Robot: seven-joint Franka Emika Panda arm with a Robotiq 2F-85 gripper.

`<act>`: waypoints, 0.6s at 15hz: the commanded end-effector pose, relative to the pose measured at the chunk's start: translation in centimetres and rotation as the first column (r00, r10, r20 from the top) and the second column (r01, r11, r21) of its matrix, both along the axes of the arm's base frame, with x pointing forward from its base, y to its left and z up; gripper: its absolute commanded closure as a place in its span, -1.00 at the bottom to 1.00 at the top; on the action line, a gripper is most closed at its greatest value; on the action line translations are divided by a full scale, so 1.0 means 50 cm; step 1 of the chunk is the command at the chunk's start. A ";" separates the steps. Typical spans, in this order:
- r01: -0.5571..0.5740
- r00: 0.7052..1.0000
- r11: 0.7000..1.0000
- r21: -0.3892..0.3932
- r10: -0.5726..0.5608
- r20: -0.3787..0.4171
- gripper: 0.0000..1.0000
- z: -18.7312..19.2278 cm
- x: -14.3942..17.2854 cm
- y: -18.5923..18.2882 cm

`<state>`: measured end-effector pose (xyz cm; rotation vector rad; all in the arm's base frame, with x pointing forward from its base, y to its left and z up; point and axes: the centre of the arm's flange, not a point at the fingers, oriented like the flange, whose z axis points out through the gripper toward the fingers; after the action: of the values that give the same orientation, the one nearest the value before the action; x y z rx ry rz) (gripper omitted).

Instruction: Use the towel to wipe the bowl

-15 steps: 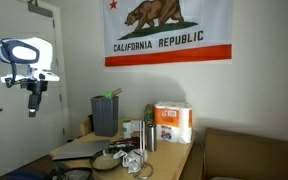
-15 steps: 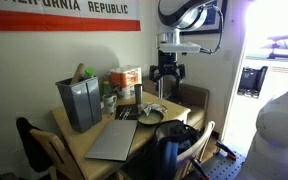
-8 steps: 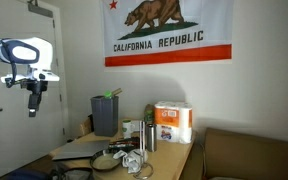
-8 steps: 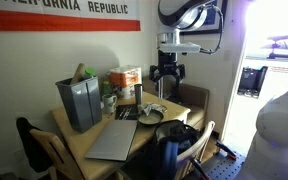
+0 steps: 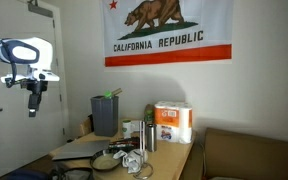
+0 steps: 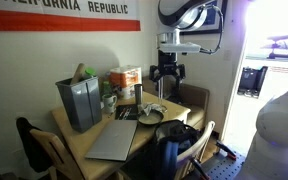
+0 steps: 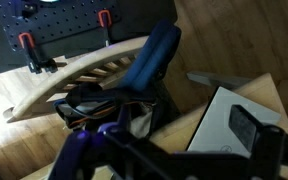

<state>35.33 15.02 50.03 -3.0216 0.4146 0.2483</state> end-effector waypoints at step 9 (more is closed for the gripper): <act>-0.023 1.000 0.993 -0.119 0.024 0.005 -1.00 -0.047 0.118 -0.034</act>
<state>37.32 13.96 48.71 -3.1002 0.4147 0.2301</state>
